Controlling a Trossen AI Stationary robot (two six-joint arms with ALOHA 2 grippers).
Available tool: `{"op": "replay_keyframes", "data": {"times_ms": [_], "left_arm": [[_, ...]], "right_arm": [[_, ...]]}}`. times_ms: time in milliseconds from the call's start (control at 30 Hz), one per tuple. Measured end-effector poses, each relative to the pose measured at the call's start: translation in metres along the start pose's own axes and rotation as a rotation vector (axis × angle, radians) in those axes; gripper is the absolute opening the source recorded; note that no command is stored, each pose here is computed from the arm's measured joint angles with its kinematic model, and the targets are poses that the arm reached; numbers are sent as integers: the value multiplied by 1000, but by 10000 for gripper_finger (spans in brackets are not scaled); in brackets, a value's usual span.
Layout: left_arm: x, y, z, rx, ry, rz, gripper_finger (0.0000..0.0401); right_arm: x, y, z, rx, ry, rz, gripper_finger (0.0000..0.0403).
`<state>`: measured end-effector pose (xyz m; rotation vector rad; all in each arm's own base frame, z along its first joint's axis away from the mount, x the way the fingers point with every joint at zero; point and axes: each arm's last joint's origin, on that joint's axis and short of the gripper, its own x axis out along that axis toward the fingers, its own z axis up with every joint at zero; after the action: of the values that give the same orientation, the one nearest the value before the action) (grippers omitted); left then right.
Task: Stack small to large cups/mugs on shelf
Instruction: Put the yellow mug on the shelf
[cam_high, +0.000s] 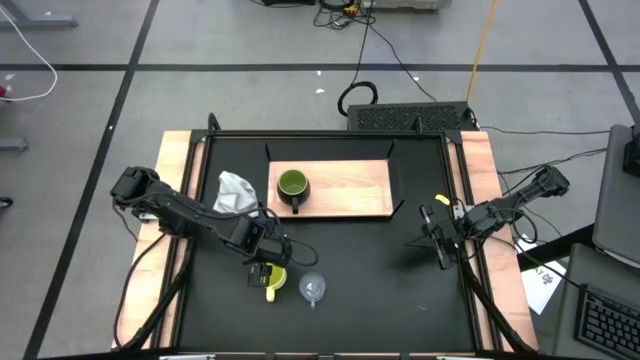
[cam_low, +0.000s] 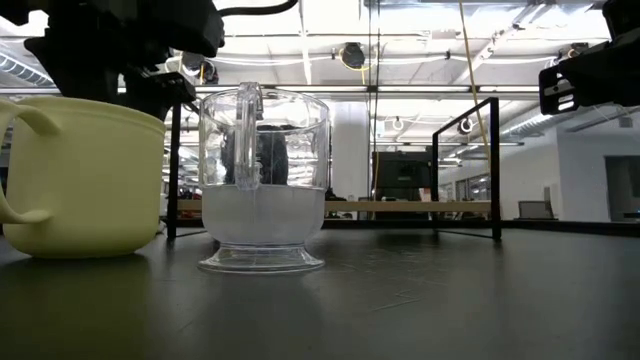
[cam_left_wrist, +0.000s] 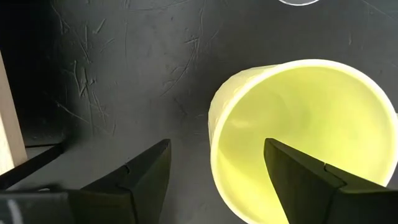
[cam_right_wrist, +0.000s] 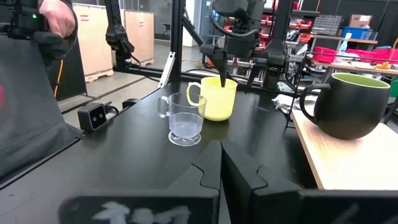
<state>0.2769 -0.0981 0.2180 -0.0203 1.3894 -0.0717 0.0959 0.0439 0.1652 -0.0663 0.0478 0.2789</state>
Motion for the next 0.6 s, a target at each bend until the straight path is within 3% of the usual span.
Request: {"op": "replay_keyframes", "data": {"times_ms": [167,600], "left_arm": [[0,0,0,2,0,0,227],[0,0,0,17,2,1,51]], "right_arm": [[0,0,0,-2,0,0,0],[0,0,0,-2,0,0,0]]}}
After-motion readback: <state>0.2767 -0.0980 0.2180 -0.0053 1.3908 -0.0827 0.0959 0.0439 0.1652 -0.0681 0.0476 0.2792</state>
